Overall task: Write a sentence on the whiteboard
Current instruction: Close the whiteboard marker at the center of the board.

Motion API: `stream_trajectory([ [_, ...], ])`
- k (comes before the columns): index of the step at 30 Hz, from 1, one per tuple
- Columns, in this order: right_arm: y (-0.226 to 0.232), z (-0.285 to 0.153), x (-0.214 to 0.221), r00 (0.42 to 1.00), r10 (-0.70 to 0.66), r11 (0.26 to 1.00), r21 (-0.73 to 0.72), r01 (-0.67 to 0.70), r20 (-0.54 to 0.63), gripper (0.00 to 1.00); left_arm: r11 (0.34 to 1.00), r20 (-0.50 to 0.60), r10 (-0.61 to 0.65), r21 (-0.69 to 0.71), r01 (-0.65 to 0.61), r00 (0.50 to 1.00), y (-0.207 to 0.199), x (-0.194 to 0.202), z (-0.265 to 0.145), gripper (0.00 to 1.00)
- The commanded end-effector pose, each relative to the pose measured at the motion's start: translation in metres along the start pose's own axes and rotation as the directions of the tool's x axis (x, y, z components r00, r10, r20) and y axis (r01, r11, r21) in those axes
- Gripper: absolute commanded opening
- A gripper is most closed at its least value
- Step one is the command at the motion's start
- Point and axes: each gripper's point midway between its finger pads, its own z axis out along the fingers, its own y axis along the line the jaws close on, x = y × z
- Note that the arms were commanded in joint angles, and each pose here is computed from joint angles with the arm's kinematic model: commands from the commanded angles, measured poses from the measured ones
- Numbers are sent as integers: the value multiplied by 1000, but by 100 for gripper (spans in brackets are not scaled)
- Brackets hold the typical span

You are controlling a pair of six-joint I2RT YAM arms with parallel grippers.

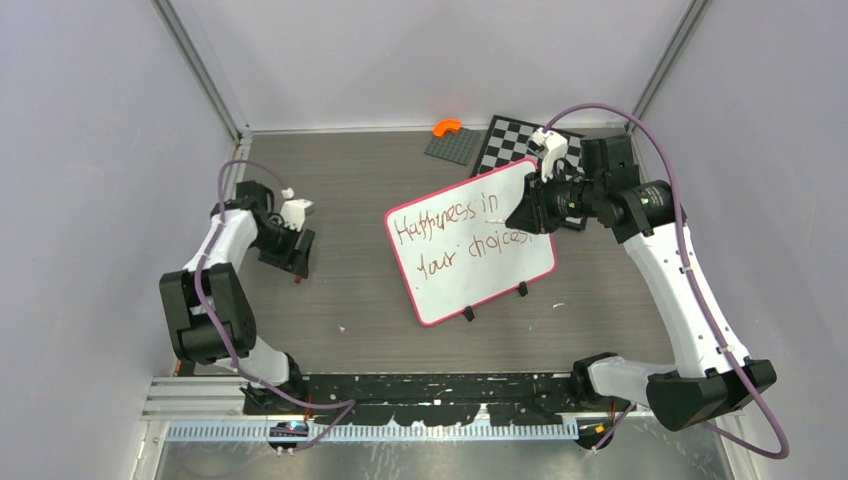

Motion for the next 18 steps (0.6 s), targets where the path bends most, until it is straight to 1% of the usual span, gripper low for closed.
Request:
stream_trajectory([
  [1,5,-7,-13,999,-15,1000,-4,15,51,0,986,-73,49,-156,-60,996,20,-19,16,58],
  [5,3,-8,-12,999,-19,1000,12,18,48,0,981,-253,63,-160,-106,965,18,-15,25,53],
  [8,1,-8,-10,999,-24,999,22,24,45,0,975,-338,44,-189,-114,940,24,-14,29,51],
  [9,1,-8,-9,999,-25,999,23,24,43,0,972,-356,68,-187,-142,932,19,-17,32,52],
  [11,0,-7,-7,999,-26,999,25,25,39,0,968,-395,74,-194,-162,916,19,-18,37,50],
  [15,-2,-8,-6,999,-36,999,36,34,36,0,961,-465,72,-206,-187,882,23,-16,46,44],
  [18,-2,-11,-4,998,-46,998,48,44,33,0,959,-497,69,-206,-194,865,24,-13,51,39],
])
